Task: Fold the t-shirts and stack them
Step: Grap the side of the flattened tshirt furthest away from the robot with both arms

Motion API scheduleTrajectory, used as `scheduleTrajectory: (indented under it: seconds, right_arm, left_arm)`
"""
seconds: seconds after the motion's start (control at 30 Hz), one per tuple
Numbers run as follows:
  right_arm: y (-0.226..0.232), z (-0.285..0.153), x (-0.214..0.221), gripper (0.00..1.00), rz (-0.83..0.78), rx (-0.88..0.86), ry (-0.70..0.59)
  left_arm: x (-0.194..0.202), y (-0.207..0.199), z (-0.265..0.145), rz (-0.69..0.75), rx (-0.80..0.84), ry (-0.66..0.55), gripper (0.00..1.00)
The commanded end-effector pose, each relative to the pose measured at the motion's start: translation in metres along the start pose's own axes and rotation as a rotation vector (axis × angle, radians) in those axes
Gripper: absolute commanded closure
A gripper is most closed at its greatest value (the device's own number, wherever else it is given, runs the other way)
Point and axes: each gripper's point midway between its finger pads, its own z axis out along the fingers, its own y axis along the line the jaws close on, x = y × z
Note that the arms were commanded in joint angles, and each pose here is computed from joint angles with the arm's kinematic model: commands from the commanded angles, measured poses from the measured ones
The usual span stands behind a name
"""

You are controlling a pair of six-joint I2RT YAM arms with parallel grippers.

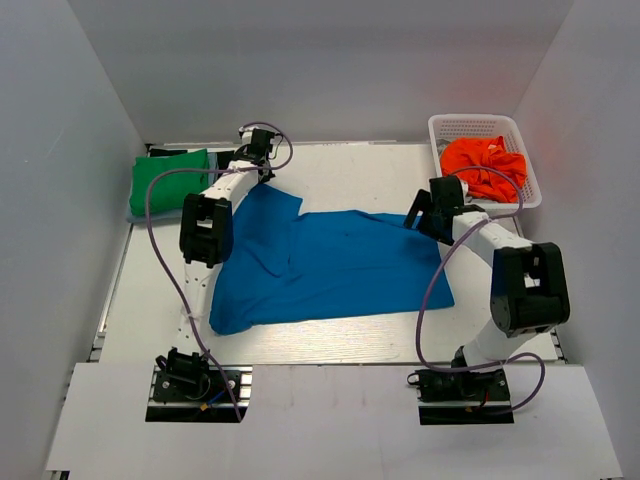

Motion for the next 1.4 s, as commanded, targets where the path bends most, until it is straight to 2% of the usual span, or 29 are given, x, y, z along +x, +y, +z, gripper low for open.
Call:
scheduleTrajectory:
  seconds: [0.0, 0.1, 0.23, 0.6, 0.77, 0.9, 0.93, 1.0, 1.03, 1.13, 1.17, 1.23, 1.37]
  right_arm:
    - [0.017, 0.008, -0.023, 0.10, 0.020, -0.040, -0.048]
    - [0.025, 0.016, -0.033, 0.13, 0.036, -0.055, -0.054]
    - [0.023, 0.031, -0.029, 0.14, 0.065, -0.026, -0.038]
    - [0.013, 0.050, -0.031, 0.18, 0.119, 0.035, -0.054]
    - [0.014, 0.058, -0.043, 0.24, 0.162, 0.026, -0.091]
    - [0.013, 0.062, -0.050, 0.39, 0.188, 0.008, -0.108]
    - [0.013, 0.064, -0.049, 0.49, 0.192, 0.003, -0.105]
    - [0.013, 0.067, -0.048, 0.60, 0.201, -0.006, -0.095]
    - [0.013, 0.067, -0.048, 0.69, 0.203, -0.007, -0.091]
    - [0.013, 0.070, -0.048, 0.82, 0.207, -0.018, -0.081]
    - [0.013, 0.069, -0.049, 0.90, 0.205, -0.019, -0.082]
    - [0.014, 0.065, -0.050, 1.00, 0.205, -0.031, -0.083]
    - [0.016, 0.050, -0.054, 1.00, 0.198, -0.043, -0.101]
  left_arm:
    - [0.036, 0.019, 0.000, 0.061, -0.047, 0.094, 1.00]
    - [0.025, 0.035, -0.010, 0.058, -0.114, 0.044, 1.00]
    - [0.015, 0.037, -0.020, 0.054, -0.109, 0.010, 1.00]
    - [0.010, 0.029, -0.028, 0.047, -0.063, 0.016, 1.00]
    - [0.009, 0.027, -0.031, 0.046, -0.035, 0.003, 1.00]
    - [0.009, 0.027, -0.034, 0.072, -0.018, -0.007, 1.00]
    - [0.007, 0.025, -0.034, 0.068, -0.014, -0.016, 1.00]
    - [0.006, 0.026, -0.036, 0.068, -0.014, -0.016, 1.00]
    - [0.006, 0.026, -0.036, 0.068, -0.014, -0.016, 1.00]
    - [0.001, 0.023, -0.039, 0.061, 0.001, -0.028, 1.00]
    - [0.001, 0.023, -0.039, 0.061, 0.001, -0.028, 1.00]
    - [-0.004, 0.023, -0.043, 0.056, 0.005, -0.039, 1.00]
    - [-0.015, 0.027, -0.064, 0.047, 0.014, -0.060, 1.00]
